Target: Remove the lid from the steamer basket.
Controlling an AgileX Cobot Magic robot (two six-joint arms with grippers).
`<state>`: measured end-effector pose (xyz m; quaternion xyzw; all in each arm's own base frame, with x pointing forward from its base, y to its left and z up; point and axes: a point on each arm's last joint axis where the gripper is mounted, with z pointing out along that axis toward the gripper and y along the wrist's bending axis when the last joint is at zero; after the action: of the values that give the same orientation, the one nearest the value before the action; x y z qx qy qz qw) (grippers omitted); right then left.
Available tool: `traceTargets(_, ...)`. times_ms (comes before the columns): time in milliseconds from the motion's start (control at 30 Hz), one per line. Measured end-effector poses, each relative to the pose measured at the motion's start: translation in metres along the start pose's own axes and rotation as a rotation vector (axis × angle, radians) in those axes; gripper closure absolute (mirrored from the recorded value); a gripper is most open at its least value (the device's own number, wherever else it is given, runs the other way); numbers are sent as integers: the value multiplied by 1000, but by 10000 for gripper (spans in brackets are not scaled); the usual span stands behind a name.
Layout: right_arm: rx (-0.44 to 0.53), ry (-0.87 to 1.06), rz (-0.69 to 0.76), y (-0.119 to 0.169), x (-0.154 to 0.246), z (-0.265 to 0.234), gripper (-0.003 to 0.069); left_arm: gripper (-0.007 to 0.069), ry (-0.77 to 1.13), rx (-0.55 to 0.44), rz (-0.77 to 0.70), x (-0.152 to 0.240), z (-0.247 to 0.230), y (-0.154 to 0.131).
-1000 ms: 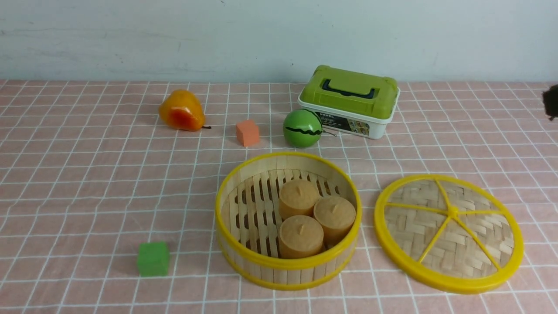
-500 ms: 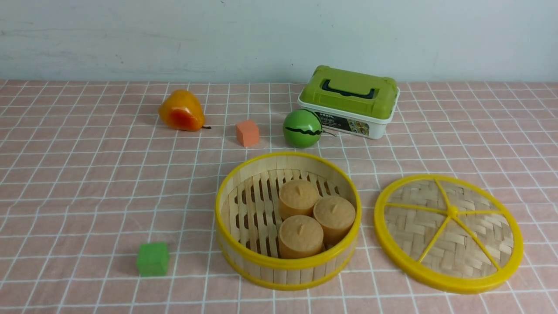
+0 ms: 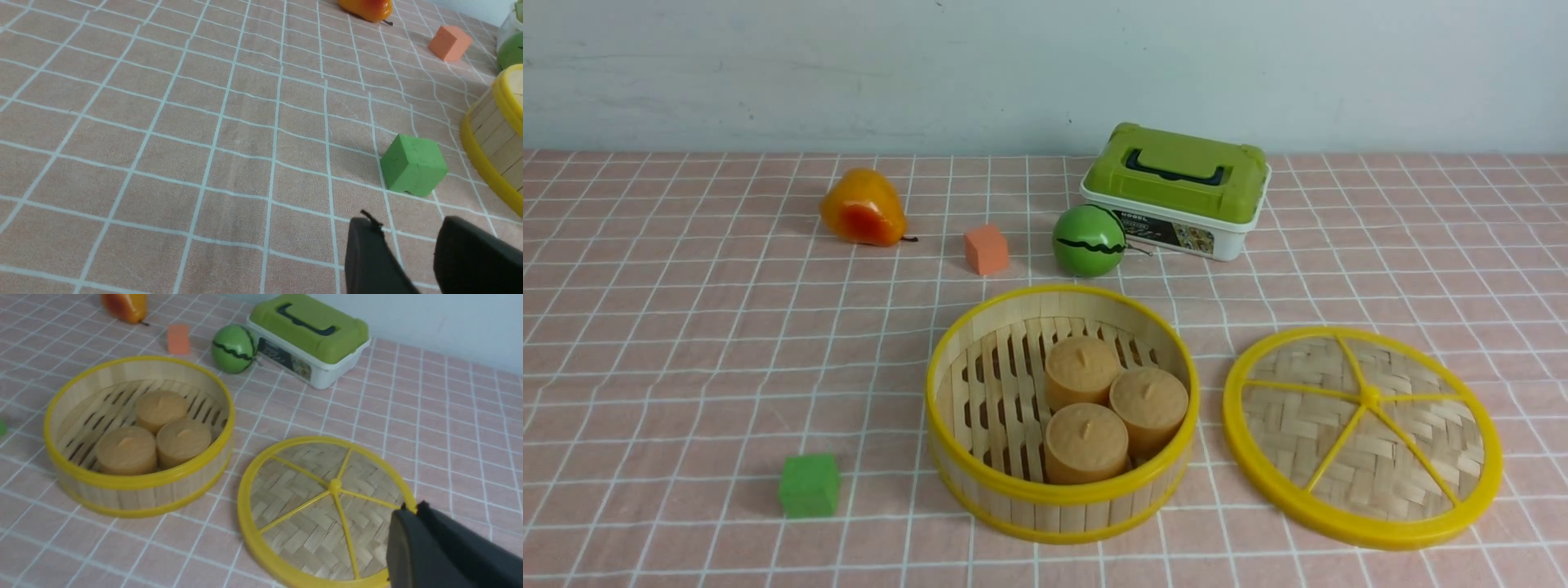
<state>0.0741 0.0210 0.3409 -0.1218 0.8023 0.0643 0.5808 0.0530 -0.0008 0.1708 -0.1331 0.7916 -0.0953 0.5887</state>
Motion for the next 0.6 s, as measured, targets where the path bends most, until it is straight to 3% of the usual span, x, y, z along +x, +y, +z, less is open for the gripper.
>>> traceTargets(233,147,-180,97,-10,64,19,672,386,0,0,0,0,0,0)
traceTargets(400,266,-196,202,-13,116,21,672,386,0,0,0,0,0,0)
traceTargets(600,306,-175,240,-13,154,27,672,386,0,0,0,0,0,0)
